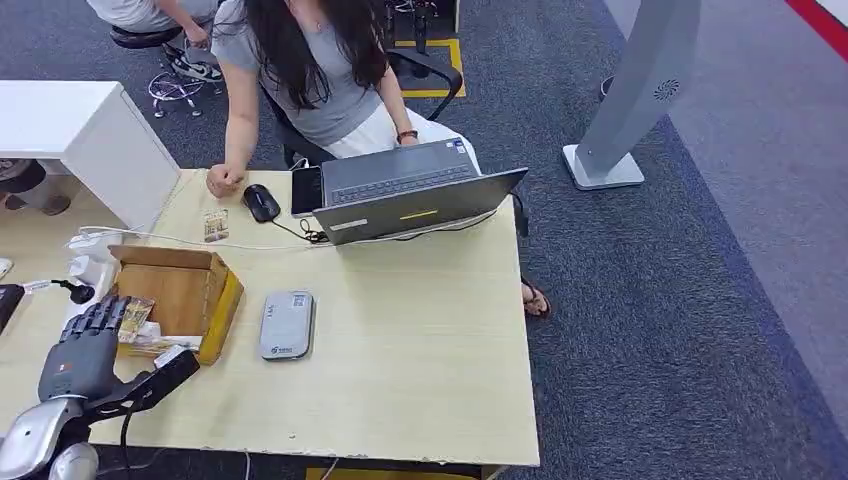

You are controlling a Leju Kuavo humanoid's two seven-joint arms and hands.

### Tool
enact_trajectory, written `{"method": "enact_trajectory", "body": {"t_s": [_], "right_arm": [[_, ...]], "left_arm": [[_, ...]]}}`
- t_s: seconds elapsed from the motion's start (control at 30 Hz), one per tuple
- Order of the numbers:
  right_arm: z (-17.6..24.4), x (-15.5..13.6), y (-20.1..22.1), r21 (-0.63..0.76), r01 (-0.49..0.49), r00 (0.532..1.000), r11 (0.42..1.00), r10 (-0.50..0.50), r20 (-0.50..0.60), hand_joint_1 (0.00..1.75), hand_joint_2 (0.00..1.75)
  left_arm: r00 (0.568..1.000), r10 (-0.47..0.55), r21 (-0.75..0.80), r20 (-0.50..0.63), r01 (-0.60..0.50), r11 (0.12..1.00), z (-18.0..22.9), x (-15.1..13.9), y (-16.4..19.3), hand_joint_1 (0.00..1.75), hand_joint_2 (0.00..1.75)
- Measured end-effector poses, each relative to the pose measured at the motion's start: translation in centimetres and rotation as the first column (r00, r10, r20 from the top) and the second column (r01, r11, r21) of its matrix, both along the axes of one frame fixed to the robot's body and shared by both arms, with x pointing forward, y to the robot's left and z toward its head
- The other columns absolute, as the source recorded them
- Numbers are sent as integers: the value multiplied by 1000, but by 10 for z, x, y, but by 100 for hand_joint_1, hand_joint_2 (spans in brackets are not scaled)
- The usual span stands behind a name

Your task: Pass the card to the sensor for recognition and then transmit it.

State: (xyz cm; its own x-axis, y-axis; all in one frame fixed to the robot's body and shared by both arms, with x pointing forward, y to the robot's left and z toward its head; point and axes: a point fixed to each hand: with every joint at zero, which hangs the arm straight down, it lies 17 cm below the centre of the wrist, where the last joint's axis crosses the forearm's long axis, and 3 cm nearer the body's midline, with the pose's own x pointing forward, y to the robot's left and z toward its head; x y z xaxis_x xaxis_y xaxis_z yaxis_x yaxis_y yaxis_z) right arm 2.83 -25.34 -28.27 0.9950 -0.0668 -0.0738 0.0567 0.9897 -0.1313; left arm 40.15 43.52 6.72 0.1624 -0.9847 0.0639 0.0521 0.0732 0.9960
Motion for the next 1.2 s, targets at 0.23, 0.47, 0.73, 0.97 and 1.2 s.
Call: {"method": "enact_trajectory", "body": {"t_s": [0.23,0.47,0.73,0.97,1.2], "right_arm": [[0,1,1,3,-4,1000,1000,4,1,0,175],[0,2,1,7,-5,1000,1000,5,2,0,175],[0,3,1,6,-6,1000,1000,6,3,0,175],[0,3,1,4,-10,1000,1000,10,5,0,175],[0,4,1,4,-14,1000,1000,14,7,0,175]], "left_arm": [[1000,-13,24,22,13,1000,9,10,-6,0,175],[999,-27,24,33,26,999,13,16,-13,0,175],[998,-44,31,41,43,999,16,22,-22,0,175],[997,-54,33,62,52,998,20,24,-25,0,175],[995,-75,23,62,74,997,17,27,-38,175,175]]}}
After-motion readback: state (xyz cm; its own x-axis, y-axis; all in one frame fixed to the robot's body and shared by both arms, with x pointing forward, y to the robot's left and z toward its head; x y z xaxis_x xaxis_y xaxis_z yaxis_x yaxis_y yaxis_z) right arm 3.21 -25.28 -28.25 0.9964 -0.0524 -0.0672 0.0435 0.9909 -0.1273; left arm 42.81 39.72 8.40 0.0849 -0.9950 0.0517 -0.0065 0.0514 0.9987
